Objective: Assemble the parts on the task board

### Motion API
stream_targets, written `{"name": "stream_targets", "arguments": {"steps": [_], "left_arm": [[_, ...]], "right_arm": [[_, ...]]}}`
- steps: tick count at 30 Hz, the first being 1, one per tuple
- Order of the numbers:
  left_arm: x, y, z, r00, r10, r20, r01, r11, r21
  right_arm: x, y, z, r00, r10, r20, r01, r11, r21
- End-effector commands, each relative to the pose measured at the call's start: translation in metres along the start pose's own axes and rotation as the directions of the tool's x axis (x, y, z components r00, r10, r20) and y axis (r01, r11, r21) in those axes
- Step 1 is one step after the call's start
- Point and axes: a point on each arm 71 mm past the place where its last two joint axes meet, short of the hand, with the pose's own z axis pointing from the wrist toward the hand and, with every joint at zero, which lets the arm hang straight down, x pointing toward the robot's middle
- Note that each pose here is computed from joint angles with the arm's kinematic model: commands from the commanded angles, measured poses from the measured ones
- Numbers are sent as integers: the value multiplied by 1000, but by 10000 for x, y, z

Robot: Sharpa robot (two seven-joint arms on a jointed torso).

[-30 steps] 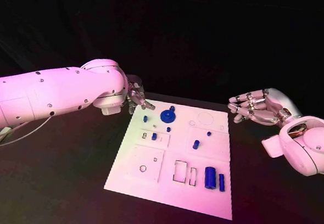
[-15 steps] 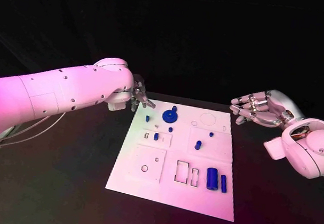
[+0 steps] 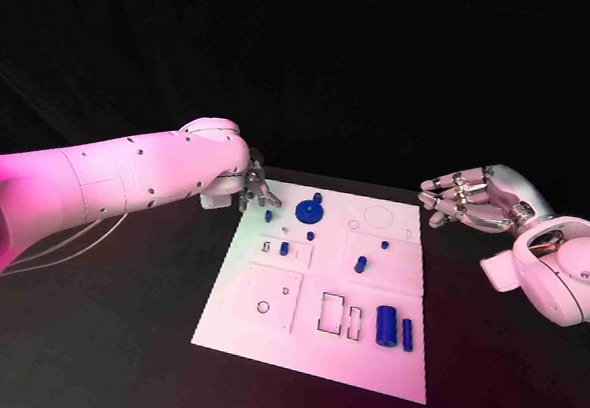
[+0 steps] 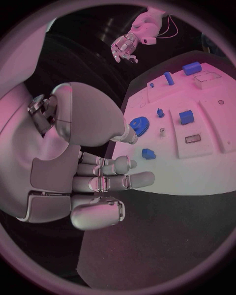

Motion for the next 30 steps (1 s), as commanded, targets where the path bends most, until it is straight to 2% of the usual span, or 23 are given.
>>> {"name": "stream_targets", "arguments": {"steps": [1, 9, 17, 30], "left_arm": [[26, -15, 15, 999, 27, -27, -26, 1000, 13], [50, -28, 22, 999, 32, -42, -31, 999, 17], [63, -8, 31, 997, 44, -68, -44, 999, 3], [76, -18, 32, 996, 51, -79, -51, 999, 6]], "right_arm": [[13, 7, 3, 1000, -5, -10, 5, 1000, -7], [11, 3, 4, 1000, -6, -8, 6, 1000, -2], [12, 4, 0, 1000, -6, -9, 6, 1000, -1], [19, 8, 4, 1000, -5, -11, 5, 1000, -3]]}}
